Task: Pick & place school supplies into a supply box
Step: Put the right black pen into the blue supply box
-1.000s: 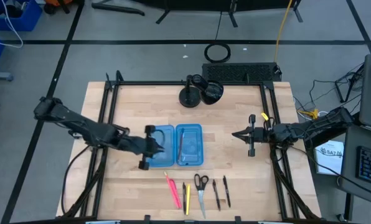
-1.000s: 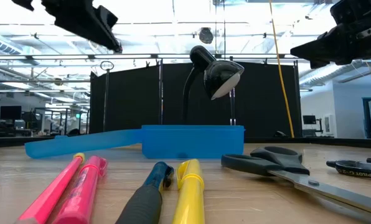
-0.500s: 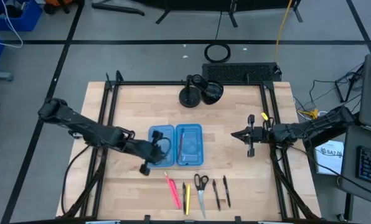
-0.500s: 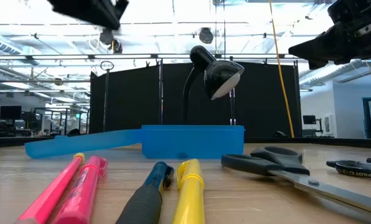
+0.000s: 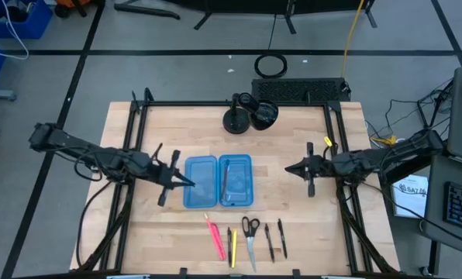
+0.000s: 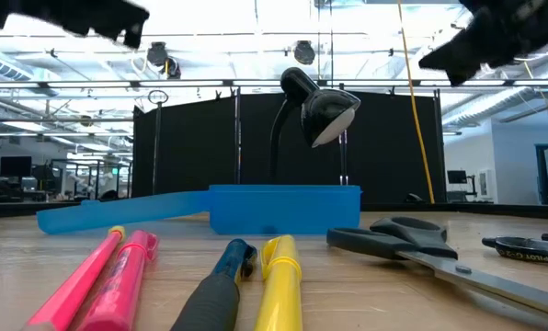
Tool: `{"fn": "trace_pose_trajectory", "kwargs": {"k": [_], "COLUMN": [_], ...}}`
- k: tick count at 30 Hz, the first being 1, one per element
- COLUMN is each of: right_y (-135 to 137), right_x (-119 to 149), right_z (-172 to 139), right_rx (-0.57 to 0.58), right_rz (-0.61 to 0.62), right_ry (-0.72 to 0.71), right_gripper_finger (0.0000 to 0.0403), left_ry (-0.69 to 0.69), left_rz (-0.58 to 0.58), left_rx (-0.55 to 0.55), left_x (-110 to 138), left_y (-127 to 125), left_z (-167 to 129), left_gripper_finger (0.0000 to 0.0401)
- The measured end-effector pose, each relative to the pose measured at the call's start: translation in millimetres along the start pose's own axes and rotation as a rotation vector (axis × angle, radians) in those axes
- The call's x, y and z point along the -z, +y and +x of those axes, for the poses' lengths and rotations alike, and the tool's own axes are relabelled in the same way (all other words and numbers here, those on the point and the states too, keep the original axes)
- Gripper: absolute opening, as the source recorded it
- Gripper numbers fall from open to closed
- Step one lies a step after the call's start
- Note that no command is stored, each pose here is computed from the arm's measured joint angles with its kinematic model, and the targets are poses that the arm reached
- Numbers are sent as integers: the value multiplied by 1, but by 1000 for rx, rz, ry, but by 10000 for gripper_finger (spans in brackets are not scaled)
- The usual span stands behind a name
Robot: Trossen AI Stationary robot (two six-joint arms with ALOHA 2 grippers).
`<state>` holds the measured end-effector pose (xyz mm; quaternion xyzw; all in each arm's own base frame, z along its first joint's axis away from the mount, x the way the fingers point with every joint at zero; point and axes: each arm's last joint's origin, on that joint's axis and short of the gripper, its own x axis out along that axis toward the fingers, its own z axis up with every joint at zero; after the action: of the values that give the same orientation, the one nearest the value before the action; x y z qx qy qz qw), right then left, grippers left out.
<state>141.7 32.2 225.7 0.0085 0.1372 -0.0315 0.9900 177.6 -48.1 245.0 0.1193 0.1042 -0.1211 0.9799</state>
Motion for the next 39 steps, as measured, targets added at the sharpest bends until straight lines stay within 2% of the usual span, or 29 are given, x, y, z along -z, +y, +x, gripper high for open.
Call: {"fn": "trace_pose_trajectory", "kwargs": {"k": [4, 8, 13, 17, 22, 26, 30, 34, 39], "right_y": [15, 40, 89, 135, 190, 211, 218, 220, 213], "right_x": [-38, -62, -78, -84, -76, -55, -32, -22, -9], "right_z": [4, 14, 29, 40, 42, 42, 48, 59, 73], "right_rx": [-17, -8, 87, 157, 239, 392, 528, 532, 559], "right_rz": [15, 64, 167, 343, 571, 727, 807, 805, 907], "right_ry": [180, 450, 753, 905, 960, 969, 966, 963, 916], "right_gripper_finger": [0, 0, 0, 0, 0, 0, 0, 0, 0], "left_ry": [3, 10, 17, 16, 35, 46, 62, 118, 189], "left_rz": [-57, -145, -249, -289, -326, -319, -315, -291, -235], "left_rx": [-83, -217, -407, -446, -417, -417, -417, -414, -409], "left_x": [28, 40, 48, 49, 52, 53, 55, 60, 66], "left_y": [2, 7, 11, 12, 10, 10, 9, 8, 7], "left_z": [-5, -8, -9, -10, -6, -4, -4, -5, -5], "left_gripper_finger": [6, 9, 5, 20, 27, 21, 8, 5, 26]}}
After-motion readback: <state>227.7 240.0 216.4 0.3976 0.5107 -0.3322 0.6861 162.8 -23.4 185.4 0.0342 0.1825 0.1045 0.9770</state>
